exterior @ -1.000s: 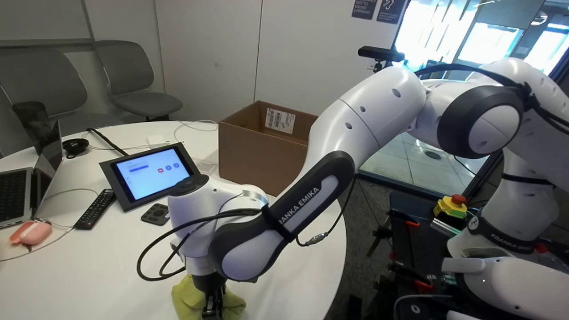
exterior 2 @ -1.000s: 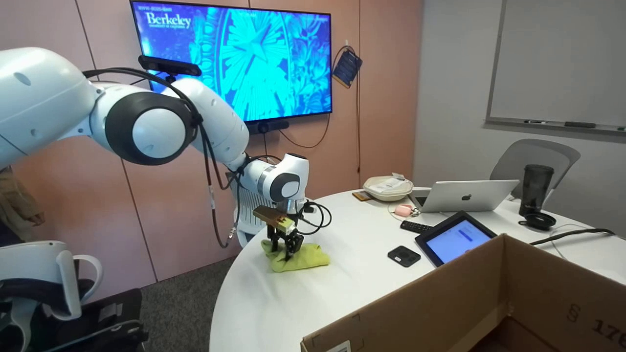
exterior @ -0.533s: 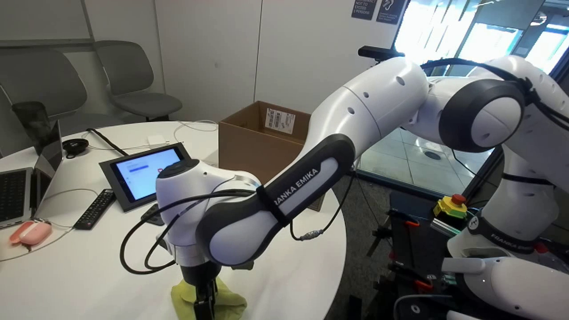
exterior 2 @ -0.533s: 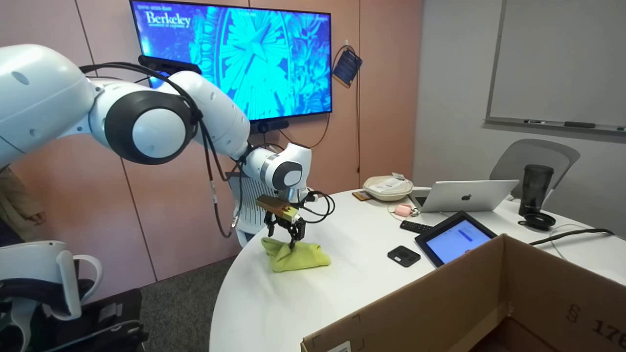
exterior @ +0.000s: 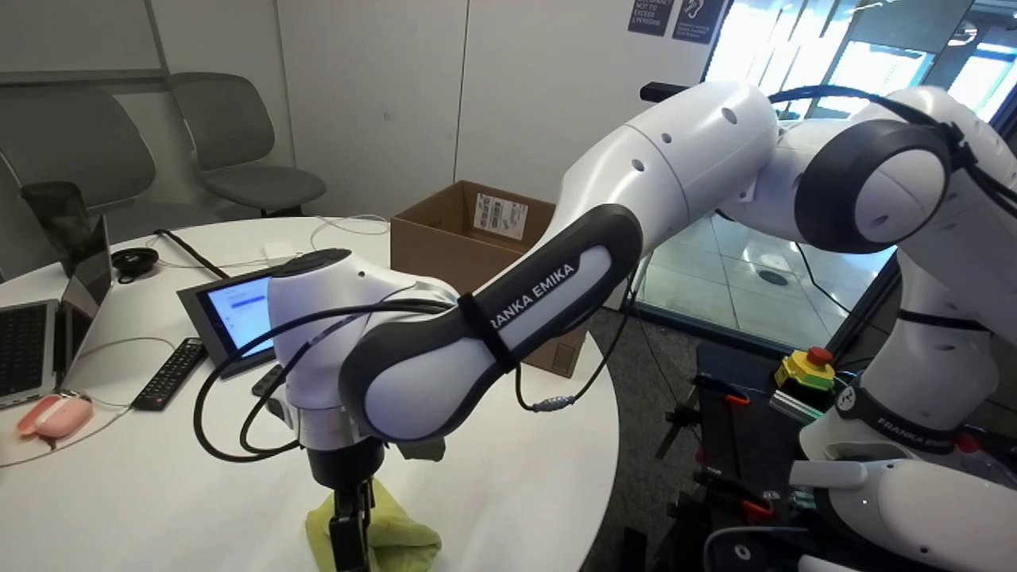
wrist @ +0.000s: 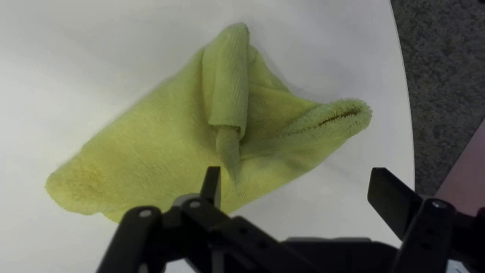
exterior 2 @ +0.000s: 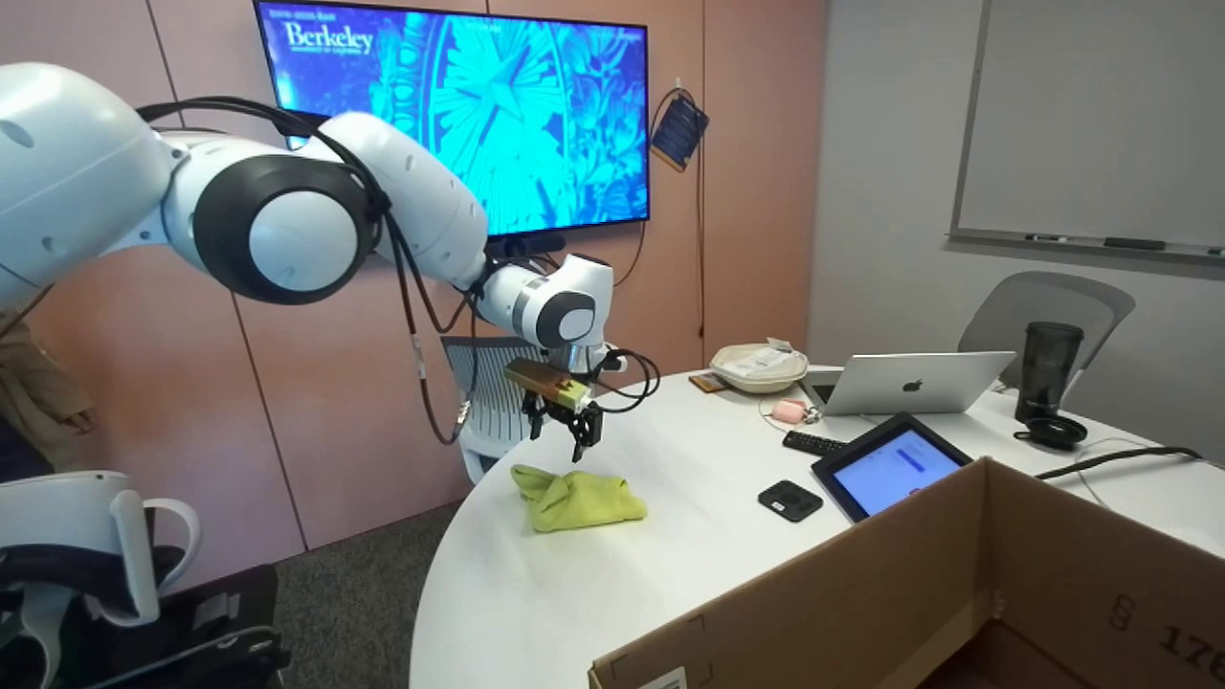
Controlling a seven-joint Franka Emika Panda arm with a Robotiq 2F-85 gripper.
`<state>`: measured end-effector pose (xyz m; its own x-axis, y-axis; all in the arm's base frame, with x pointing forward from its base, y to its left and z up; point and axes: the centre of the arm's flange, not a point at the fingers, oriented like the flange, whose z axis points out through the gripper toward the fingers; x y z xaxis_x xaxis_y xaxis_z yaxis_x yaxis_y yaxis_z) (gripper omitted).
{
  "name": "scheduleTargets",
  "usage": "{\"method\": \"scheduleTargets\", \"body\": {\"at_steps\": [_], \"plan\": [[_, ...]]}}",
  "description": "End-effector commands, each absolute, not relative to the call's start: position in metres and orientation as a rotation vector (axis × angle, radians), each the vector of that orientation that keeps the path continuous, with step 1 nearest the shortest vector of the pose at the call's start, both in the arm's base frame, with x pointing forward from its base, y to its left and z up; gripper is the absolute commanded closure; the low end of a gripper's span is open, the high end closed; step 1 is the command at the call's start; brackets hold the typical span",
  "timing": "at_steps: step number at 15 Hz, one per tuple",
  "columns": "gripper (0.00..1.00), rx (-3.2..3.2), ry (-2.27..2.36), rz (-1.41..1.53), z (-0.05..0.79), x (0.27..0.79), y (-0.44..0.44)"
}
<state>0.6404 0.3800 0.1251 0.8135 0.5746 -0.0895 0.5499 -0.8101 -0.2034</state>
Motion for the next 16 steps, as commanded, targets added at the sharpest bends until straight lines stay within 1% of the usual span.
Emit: {"method": "scheduleTargets", "body": {"at_steps": [1,8,12,16], "plan": [[0.0,-2.935,-0.627,0.151,0.131,0.648,0.385],[0.0,-3.091,-0.142,0.199,0.118,0.639,0.406],[0.0,-3.124,0.027,0.218,0.104,0.632,0.418],[0.0,-3.153,0.168,0.188,0.092,0.637,0.411]]}}
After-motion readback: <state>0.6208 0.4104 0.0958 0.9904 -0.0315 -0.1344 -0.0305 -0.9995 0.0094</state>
